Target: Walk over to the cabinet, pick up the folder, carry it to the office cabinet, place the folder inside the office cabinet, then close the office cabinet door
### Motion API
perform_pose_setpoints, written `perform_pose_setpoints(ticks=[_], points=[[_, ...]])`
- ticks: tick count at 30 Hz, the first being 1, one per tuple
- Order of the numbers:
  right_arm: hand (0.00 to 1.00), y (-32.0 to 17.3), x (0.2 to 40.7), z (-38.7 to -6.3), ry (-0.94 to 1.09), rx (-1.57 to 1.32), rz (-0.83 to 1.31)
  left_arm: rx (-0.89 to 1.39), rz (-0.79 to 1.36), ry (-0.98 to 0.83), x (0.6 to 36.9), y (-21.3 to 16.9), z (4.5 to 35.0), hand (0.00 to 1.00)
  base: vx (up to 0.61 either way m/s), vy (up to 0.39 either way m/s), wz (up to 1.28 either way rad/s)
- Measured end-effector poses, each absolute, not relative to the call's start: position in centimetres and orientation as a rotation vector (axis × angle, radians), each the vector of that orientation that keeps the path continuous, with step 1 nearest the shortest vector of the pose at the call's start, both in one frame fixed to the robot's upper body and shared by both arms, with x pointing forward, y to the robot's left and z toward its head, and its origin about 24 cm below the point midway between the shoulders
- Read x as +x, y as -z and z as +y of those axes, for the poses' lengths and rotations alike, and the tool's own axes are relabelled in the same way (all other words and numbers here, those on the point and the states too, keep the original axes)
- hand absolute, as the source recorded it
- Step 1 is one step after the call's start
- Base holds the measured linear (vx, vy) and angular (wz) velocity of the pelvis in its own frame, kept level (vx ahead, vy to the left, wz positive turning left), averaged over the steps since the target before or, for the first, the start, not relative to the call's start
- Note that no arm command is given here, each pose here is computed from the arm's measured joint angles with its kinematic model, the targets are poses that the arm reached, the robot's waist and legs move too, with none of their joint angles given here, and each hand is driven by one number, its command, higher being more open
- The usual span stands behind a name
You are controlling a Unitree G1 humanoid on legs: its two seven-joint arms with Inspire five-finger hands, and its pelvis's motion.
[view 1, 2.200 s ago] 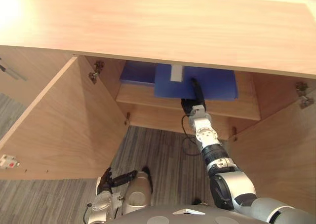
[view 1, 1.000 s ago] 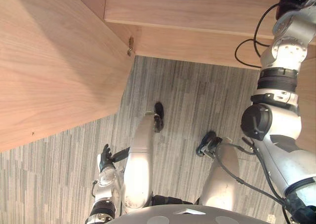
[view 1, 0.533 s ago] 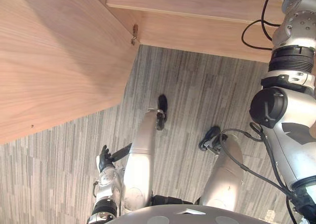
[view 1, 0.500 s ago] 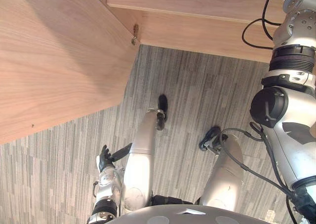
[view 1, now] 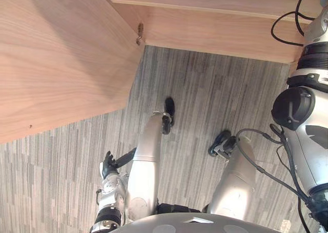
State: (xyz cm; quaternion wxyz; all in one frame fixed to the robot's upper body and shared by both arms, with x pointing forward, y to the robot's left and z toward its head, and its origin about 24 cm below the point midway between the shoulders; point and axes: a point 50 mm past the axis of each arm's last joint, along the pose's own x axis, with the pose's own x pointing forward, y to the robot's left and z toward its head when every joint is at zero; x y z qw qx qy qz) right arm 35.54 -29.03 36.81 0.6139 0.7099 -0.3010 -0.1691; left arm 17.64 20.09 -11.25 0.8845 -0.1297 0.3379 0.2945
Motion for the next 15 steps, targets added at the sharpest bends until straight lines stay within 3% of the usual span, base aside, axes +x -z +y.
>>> perform_pose_setpoints(ticks=[3, 8, 15], points=[[1.0, -35.1, 36.2, -30.0, 0.44, 1.526, -0.635, -0.279, 0.703, -0.607, 17.6, 11.3, 20.1, 1.0, -0.01, 0.015, -0.03], [1.0, -31.9, 37.8, -30.9, 0.5, 0.966, -0.41, -0.299, 0.722, -0.622, 17.2, 11.6, 20.2, 1.0, -0.02, 0.048, -0.13], [1.0, -27.1, 38.1, -32.2, 0.521, 0.694, -0.286, -0.361, 0.747, -0.625, 17.3, 12.2, 20.1, 1.0, -0.04, 0.036, 0.01]])
